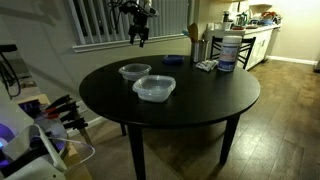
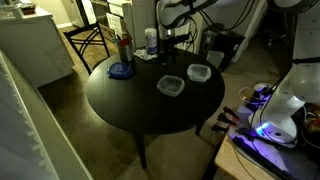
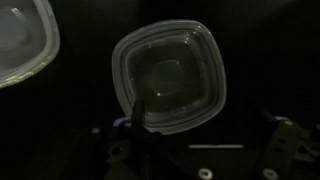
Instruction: Put the lunchbox on the left inside the lunchbox on the right
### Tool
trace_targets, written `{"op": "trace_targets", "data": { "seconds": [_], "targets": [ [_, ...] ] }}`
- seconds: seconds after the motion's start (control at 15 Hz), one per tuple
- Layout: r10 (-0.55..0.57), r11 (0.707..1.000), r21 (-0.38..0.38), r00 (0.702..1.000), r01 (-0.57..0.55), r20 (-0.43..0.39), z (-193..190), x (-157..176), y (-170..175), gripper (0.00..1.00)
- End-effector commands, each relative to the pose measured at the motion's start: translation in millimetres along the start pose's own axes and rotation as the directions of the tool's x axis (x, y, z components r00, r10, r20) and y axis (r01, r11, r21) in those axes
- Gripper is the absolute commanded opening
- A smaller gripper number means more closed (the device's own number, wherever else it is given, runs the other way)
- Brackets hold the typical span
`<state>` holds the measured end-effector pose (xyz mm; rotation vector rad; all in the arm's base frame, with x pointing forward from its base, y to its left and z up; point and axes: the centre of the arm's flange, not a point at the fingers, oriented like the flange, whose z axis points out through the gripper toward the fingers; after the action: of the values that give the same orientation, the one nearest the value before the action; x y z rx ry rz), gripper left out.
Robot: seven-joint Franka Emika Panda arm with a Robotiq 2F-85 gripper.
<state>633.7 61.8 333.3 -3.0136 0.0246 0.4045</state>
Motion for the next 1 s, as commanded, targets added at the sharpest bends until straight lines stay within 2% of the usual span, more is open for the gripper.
{"op": "trace_targets", "data": {
  "seconds": [0.0, 0.33, 0.67, 0.93],
  "targets": [
    [0.000, 1.000, 0.000, 1.000, 0.000, -0.002, -1, 0, 0, 1.00],
    [-0.001, 1.000, 0.000, 1.000, 0.001, -0.003, -2, 0, 0, 1.00],
    [0.026, 0.997, -0.068, 0.998, -0.030, -0.059, 58, 20, 18, 1.00],
    [0.054, 0.987, -0.151, 0.997, -0.061, -0.049, 104, 42, 41, 1.00]
  ]
}}
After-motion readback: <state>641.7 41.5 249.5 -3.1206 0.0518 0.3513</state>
